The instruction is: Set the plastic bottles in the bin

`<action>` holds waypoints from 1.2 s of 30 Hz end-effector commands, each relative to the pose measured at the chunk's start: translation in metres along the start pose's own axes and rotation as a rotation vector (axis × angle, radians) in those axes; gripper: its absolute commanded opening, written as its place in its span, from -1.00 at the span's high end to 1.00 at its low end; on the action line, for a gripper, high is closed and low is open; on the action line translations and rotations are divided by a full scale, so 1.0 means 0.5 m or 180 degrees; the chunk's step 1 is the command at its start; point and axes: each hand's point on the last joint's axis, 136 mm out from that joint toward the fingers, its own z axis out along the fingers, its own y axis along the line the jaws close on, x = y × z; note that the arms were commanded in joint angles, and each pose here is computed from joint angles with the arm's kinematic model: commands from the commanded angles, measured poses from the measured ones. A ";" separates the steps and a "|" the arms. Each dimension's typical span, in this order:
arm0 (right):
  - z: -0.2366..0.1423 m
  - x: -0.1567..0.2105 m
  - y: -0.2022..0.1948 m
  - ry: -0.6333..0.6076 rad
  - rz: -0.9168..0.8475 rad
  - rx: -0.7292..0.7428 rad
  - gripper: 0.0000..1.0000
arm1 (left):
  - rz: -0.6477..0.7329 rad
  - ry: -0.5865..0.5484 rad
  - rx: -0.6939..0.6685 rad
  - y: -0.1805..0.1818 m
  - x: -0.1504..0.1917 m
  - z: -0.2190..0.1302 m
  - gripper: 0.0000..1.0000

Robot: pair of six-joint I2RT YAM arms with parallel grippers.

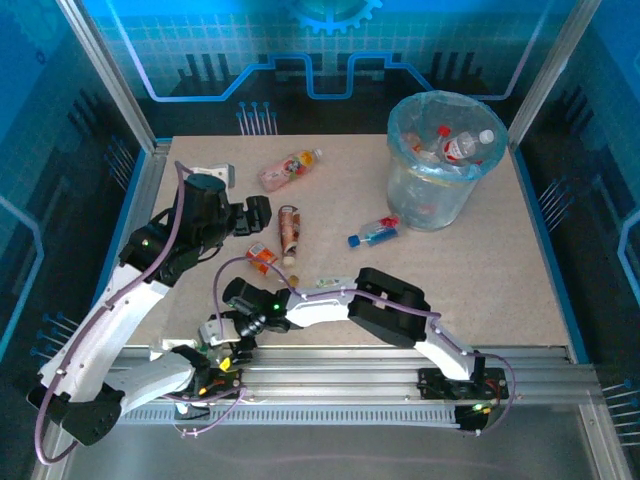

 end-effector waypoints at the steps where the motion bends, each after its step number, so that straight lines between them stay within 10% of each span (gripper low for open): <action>1: 0.021 0.000 0.006 0.0029 -0.0034 -0.0057 -0.65 | 0.0060 -0.0043 0.0023 0.004 -0.002 -0.006 -0.76; 16: 0.039 0.023 -0.024 0.0260 0.0190 0.0089 -0.18 | 0.0080 -0.0091 0.0028 0.004 -0.007 -0.010 -0.76; 36: -0.141 -0.071 -0.090 -0.0274 0.0504 0.0629 0.34 | 0.0084 -0.0310 0.0201 -0.029 -0.072 -0.054 -0.75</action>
